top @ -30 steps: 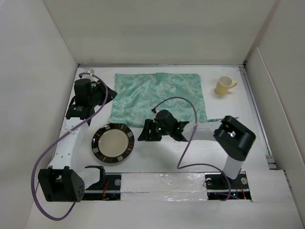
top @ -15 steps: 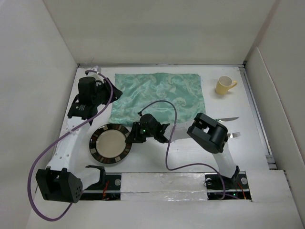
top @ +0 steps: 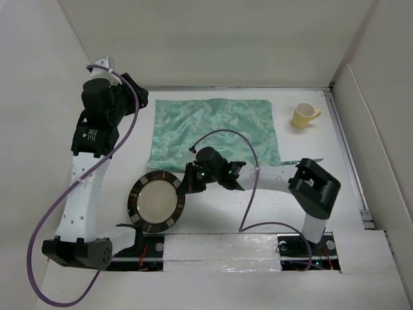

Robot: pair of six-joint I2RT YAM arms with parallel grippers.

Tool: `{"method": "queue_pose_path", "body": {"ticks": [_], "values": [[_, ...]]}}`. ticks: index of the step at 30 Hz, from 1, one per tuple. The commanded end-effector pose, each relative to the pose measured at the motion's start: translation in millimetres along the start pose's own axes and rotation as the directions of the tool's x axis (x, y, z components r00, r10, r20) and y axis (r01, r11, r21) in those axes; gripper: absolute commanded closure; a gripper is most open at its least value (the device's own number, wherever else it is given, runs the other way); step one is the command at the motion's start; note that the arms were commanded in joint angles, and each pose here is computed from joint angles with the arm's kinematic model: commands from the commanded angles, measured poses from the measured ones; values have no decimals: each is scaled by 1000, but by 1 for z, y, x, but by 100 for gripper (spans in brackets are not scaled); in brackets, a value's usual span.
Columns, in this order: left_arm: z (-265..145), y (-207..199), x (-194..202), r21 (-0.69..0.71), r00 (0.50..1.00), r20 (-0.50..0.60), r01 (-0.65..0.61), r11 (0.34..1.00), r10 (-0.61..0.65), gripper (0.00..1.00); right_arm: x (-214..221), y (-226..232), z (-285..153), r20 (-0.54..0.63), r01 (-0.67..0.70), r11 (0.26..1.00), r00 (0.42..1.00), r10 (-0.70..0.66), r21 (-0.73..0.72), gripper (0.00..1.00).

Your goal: Set the dinner table for one person

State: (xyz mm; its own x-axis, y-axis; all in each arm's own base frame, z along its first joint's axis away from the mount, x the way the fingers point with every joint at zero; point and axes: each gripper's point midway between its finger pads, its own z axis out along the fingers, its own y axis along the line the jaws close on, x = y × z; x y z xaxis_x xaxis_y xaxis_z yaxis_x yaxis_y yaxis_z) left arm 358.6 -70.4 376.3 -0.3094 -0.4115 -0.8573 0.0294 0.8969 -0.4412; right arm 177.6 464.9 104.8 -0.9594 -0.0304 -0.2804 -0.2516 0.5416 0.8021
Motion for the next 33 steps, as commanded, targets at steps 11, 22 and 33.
{"method": "queue_pose_path", "body": {"ticks": [11, 22, 33], "values": [[22, -1, 8, 17, 998, -59, -37, 999, 38, 58, -249, 13, -172, 474, 81, 983, 881, 7, -164, 100], [80, -43, 33, 25, 991, -84, -103, 994, 105, 58, -302, -83, -168, 434, -74, 994, 895, 102, -82, 100], [82, -50, 71, 115, 978, -195, -59, 992, 81, 57, -270, -159, -136, 363, -268, 962, 902, 235, 43, 85]]}}
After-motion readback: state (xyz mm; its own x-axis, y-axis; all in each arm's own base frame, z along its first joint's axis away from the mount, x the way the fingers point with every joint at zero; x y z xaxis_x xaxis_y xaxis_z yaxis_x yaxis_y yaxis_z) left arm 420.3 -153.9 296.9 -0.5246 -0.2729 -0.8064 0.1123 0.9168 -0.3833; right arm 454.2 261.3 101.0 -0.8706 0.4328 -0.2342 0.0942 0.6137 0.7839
